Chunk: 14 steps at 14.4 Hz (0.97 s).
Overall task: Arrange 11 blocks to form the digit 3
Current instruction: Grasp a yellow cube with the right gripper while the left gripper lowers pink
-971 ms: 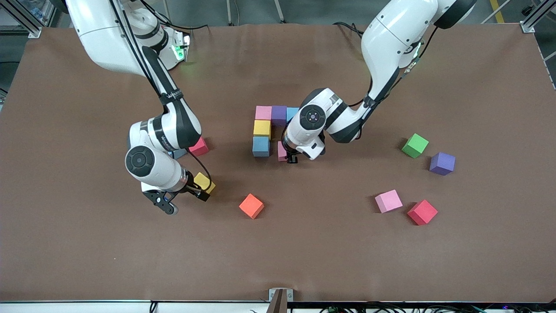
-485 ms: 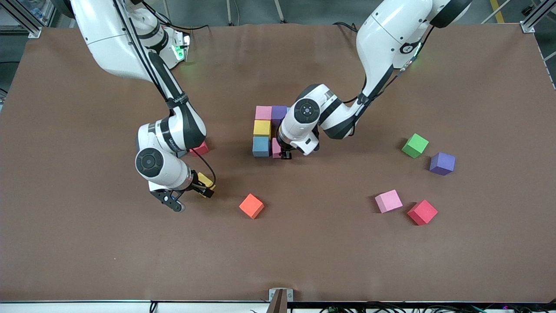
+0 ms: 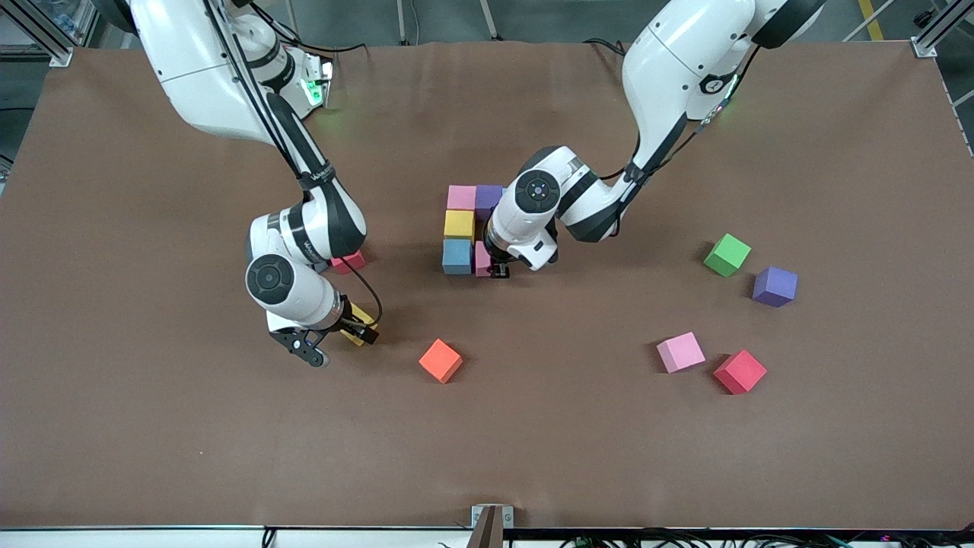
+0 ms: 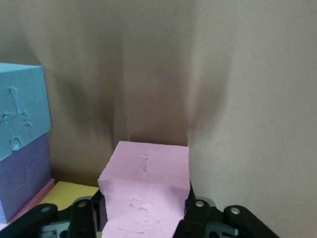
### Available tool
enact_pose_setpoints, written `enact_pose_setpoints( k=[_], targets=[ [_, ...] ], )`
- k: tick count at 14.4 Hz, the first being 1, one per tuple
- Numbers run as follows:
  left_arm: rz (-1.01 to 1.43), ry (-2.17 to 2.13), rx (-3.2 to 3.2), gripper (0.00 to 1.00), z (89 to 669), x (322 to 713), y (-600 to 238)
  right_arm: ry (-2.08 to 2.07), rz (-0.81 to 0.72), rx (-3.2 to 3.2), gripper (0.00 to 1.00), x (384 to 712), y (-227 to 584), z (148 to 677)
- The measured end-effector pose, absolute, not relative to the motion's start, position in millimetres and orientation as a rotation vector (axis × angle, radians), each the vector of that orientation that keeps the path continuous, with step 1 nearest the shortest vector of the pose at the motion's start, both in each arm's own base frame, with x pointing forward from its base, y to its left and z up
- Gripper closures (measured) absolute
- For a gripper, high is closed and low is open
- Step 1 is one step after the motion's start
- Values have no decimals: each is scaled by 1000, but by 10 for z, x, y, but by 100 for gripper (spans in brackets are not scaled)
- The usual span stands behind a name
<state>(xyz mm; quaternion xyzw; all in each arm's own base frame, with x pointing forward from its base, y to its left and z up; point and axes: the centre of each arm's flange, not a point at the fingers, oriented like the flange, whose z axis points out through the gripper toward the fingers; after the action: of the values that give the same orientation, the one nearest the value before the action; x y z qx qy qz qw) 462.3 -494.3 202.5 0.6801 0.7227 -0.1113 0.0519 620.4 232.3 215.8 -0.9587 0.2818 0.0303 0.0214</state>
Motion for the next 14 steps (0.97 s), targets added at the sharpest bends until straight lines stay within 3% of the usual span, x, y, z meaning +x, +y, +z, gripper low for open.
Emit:
enact_pose_setpoints(
  k=[1,3,4,7,14],
  targets=[
    [-336,2192,2074,43,2020,4603,-4957,872,97,-2974,7,6188,2326,2137],
    [-305,2162,2108,43,2009,4577,-4969,873,103,-2976,20,6172,2319,2115],
    [-290,2149,2122,43,2004,4573,-4967,874,104,-2977,20,6168,2316,2110],
    [-281,2145,2129,43,1992,4574,-4957,874,104,-2977,41,6169,2315,2131],
    [-282,2142,2126,43,1993,4566,-4970,817,60,-2966,46,6212,2523,2281]
  ],
)
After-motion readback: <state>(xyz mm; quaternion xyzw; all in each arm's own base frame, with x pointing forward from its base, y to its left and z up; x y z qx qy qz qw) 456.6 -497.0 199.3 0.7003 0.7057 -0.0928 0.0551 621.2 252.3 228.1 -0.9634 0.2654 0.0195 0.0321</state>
